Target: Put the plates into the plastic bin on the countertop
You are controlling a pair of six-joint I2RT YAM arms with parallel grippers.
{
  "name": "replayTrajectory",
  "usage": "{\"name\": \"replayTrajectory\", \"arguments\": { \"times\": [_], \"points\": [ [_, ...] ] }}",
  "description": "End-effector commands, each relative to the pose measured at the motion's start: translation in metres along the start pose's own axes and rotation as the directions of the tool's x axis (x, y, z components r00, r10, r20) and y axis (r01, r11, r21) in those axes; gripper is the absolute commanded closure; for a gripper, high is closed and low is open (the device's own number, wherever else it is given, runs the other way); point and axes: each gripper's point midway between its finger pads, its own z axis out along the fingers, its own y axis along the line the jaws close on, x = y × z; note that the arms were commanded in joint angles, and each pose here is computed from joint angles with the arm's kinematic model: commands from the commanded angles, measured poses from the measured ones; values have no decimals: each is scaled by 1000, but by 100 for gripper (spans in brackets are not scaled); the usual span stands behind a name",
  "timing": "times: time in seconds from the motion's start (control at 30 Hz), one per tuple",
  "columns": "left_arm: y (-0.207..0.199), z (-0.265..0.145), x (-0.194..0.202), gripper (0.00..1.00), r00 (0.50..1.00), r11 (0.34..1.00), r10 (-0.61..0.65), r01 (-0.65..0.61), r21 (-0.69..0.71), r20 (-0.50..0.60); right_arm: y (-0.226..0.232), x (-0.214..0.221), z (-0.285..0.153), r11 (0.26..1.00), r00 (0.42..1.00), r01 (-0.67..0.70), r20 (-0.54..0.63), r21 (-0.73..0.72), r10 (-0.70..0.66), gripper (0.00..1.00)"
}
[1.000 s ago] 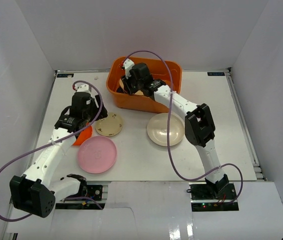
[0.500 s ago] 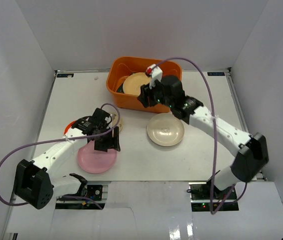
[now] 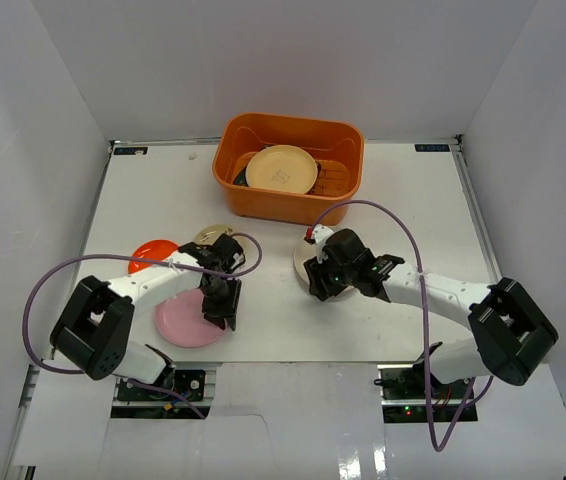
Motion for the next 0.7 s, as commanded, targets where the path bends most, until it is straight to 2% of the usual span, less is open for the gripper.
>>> {"name": "replayTrajectory", "arguments": {
  "times": [0.0,0.1,0.13,0.2,0.23,0.33,0.37,0.47,0.57,0.6,0.67],
  "points": [
    [3,6,17,66,997,999,34,-34,-2,-71,2,-14,5,1000,998,29,55,-2,-29,46],
    [3,4,23,85,995,999,39,-39,0,-89,6,-5,12,999,999,35,32,-24,-35,47],
    [2,2,24,91,996,999,41,-41,3,-85,6,1,16,999,999,34,13,-24,-34,52],
    [3,1,25,100,996,999,36,-37,-4,-84,9,5,19,999,999,37,-2,-30,-37,56],
    [3,1,26,100,996,999,36,-37,-4,-84,9,6,21,999,999,40,-8,-23,-40,56],
    [2,5,32,100,994,999,37,-38,-6,-102,8,11,23,999,998,52,-25,-7,-52,65],
    [-1,5,36,100,993,999,50,-50,0,-111,7,10,22,998,998,55,-25,0,-55,77],
    [-16,-4,38,100,992,996,64,-57,63,-111,9,10,15,998,998,59,-25,2,-59,92],
    [-47,-41,11,100,997,987,80,-79,142,-2,18,1,-4,999,999,45,17,-11,-45,92],
    [-68,-71,-15,100,990,977,91,-109,185,106,22,-3,-10,999,999,37,34,-17,-37,92],
    [-79,-108,-42,100,970,976,84,-126,175,229,26,-14,-31,999,995,32,92,-25,-29,92]
  ]
}}
